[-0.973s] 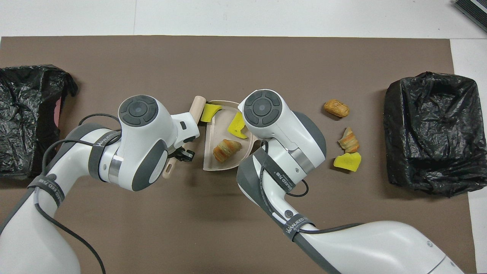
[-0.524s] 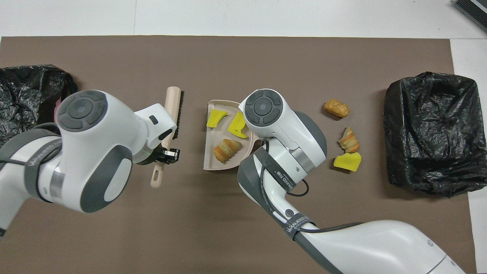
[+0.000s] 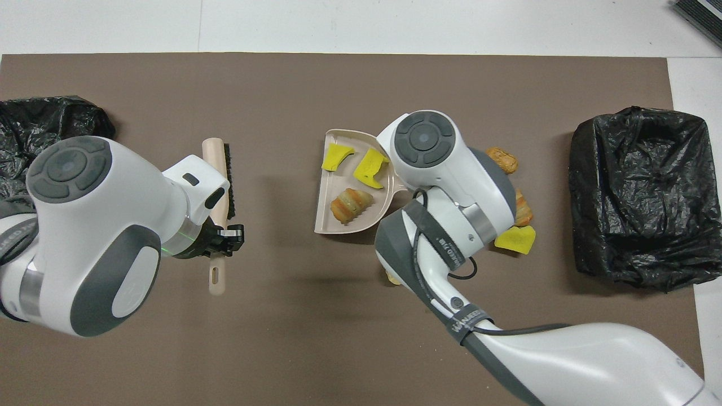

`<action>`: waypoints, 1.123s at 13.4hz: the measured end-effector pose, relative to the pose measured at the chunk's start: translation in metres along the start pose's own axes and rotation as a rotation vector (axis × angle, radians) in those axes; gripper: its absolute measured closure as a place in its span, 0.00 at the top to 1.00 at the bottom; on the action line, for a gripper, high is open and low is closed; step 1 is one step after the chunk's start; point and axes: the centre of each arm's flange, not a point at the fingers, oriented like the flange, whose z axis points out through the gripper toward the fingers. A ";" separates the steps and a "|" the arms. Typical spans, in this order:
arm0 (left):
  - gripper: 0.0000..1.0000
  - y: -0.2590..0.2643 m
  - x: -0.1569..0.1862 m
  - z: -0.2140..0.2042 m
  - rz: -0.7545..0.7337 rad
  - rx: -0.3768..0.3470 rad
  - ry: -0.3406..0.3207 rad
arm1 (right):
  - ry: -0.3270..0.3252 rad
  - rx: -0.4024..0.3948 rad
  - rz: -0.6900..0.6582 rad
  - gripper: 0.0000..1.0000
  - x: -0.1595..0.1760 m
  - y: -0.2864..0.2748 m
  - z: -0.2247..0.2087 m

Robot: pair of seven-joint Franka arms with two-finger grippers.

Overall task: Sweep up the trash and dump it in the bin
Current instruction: 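Carry the dustpan to the trash bag while the left gripper lowers the brush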

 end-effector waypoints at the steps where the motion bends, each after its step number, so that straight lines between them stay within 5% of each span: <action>1: 0.26 0.020 -0.016 0.012 0.005 0.012 -0.005 | 0.004 0.007 -0.004 0.31 -0.029 0.010 -0.007; 8: 0.26 0.049 -0.097 0.102 0.008 0.006 -0.049 | -0.015 0.002 -0.063 0.31 -0.232 0.043 -0.019; 12: 0.26 0.052 -0.117 0.122 0.004 -0.013 -0.052 | -0.056 0.044 -0.031 0.31 -0.371 0.034 0.002; 15: 0.26 0.050 -0.119 0.130 -0.005 -0.027 -0.045 | -0.133 0.047 -0.034 0.31 -0.428 0.023 0.000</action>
